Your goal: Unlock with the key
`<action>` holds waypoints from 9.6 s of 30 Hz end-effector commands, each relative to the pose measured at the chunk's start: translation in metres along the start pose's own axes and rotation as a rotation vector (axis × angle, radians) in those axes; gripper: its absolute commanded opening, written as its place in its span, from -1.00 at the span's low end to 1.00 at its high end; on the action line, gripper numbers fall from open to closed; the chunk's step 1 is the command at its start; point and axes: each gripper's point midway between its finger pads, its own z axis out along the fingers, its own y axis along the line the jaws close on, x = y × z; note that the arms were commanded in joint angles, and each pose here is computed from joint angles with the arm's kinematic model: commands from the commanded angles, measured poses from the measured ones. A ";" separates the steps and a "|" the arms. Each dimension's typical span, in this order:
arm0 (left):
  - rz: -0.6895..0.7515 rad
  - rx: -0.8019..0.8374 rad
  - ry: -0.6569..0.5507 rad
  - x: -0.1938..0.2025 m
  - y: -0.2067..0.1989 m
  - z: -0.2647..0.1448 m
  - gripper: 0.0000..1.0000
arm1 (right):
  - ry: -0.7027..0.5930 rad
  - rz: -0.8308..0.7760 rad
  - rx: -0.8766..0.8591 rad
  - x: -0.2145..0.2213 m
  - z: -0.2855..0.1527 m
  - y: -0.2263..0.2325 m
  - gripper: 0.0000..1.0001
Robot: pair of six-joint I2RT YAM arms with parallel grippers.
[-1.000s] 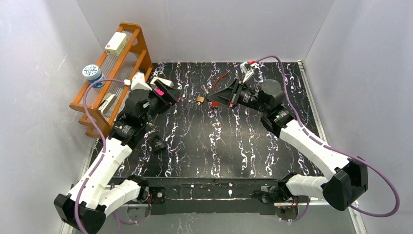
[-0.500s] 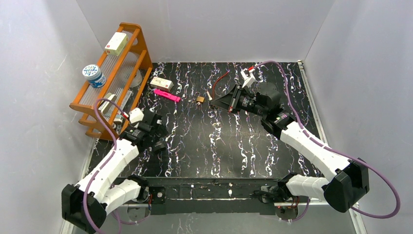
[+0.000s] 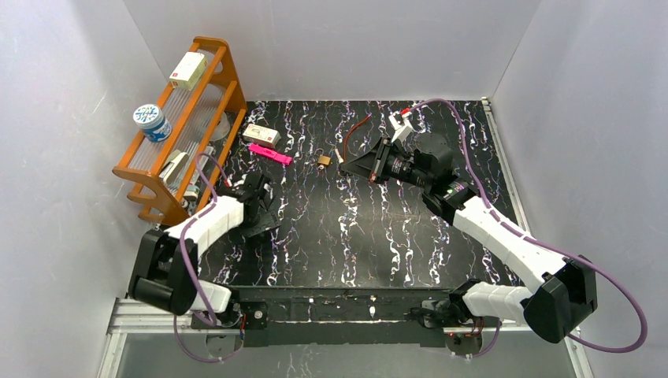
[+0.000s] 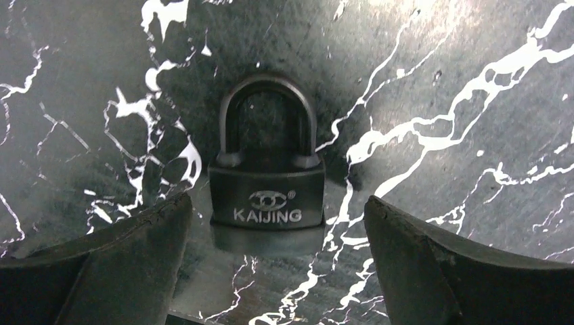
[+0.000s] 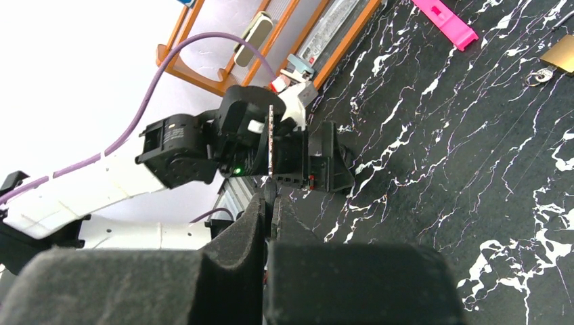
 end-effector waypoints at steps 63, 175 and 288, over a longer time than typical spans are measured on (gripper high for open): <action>-0.619 1.169 0.454 -0.090 -0.181 -0.247 -0.56 | 0.014 -0.015 0.012 -0.001 -0.021 -0.003 -0.97; -0.420 0.269 0.365 -0.014 -0.182 -0.079 -0.87 | 0.709 0.264 -0.211 0.114 0.001 -0.071 -0.97; -0.426 0.367 0.496 0.008 -0.190 -0.096 -0.81 | 0.735 0.288 -0.009 0.137 0.045 -0.129 -0.97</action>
